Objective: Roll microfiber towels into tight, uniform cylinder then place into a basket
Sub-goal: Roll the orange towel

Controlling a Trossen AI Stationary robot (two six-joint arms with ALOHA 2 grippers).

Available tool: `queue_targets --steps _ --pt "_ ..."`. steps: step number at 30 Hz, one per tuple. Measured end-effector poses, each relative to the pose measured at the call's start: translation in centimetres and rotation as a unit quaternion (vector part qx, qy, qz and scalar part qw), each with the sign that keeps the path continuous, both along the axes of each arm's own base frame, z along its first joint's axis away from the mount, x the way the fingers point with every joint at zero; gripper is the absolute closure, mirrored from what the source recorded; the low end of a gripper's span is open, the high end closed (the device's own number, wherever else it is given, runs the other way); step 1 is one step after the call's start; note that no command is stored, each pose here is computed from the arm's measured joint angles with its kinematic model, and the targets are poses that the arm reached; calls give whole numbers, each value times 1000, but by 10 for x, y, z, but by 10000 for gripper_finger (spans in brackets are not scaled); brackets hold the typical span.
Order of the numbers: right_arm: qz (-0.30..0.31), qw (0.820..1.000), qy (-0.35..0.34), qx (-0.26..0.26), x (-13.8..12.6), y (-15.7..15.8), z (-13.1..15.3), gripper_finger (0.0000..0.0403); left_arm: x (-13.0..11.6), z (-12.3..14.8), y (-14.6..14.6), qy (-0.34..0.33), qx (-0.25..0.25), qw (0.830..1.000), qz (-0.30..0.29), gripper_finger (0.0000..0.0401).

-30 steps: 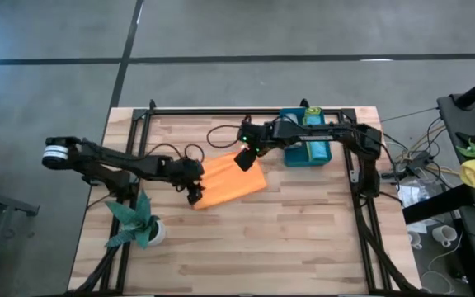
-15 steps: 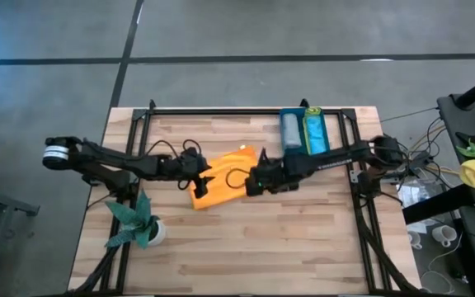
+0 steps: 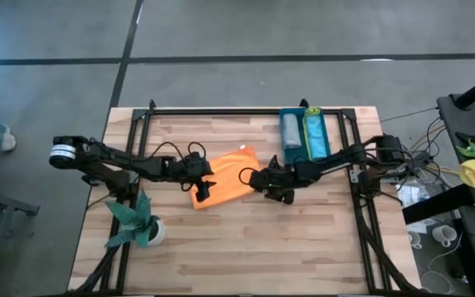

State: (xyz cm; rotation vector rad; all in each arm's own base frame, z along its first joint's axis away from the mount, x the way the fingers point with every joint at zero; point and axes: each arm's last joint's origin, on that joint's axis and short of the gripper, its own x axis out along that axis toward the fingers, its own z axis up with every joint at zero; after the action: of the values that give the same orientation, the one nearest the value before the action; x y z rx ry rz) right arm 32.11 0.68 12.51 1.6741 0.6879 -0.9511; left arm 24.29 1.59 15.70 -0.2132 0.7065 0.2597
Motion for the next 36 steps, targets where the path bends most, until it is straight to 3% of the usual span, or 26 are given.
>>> queue_targets --steps 9,27,36 --pt "-70 996 -7 -52 -7 -13 1 177 -3 -4 -1 7 -23 1000 -4 218" --pt "-180 983 -8 -34 -7 -13 0 193 -4 -5 -1 9 -24 1000 -3 218" --pt "-156 987 4 -50 -5 -12 4 195 -3 -4 -1 2 -36 999 22 218"
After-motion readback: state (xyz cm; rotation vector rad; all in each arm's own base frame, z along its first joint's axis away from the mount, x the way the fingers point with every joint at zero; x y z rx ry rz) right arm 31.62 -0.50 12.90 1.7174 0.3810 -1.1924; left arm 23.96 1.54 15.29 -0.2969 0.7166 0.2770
